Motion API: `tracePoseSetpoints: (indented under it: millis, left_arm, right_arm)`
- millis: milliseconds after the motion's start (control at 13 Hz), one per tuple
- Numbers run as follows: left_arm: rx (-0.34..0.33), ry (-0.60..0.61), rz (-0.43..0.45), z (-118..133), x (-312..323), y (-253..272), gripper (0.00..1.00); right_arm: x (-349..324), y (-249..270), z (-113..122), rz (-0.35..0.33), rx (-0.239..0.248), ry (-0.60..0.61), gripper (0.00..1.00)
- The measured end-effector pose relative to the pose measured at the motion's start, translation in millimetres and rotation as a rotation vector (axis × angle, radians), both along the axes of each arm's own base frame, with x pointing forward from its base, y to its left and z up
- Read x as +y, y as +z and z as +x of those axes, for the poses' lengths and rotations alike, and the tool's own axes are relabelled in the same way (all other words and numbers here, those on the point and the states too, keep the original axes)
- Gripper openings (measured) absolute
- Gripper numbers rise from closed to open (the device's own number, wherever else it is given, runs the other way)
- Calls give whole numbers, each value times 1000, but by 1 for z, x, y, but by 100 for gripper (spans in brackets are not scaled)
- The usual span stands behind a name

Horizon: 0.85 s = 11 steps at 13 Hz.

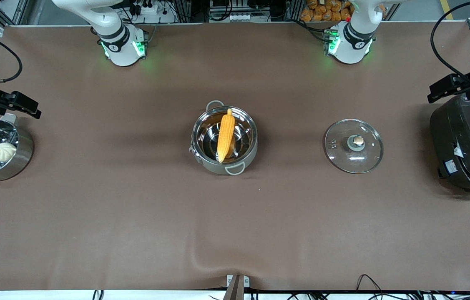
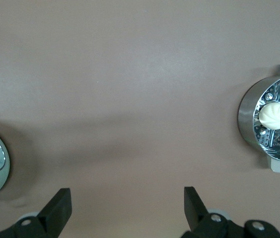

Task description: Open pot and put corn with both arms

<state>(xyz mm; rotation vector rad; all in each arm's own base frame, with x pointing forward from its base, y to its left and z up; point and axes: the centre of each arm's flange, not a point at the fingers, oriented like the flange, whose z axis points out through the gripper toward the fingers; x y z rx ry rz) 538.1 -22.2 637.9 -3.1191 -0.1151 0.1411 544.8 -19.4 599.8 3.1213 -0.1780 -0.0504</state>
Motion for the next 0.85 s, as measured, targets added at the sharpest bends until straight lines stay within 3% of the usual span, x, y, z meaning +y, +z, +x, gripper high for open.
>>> tracePoseSetpoints:
  millis: [846]
  left_arm:
    - [0,5,38,0,8,-11,100]
  right_arm:
    - [3,0,0,10,4,1,100]
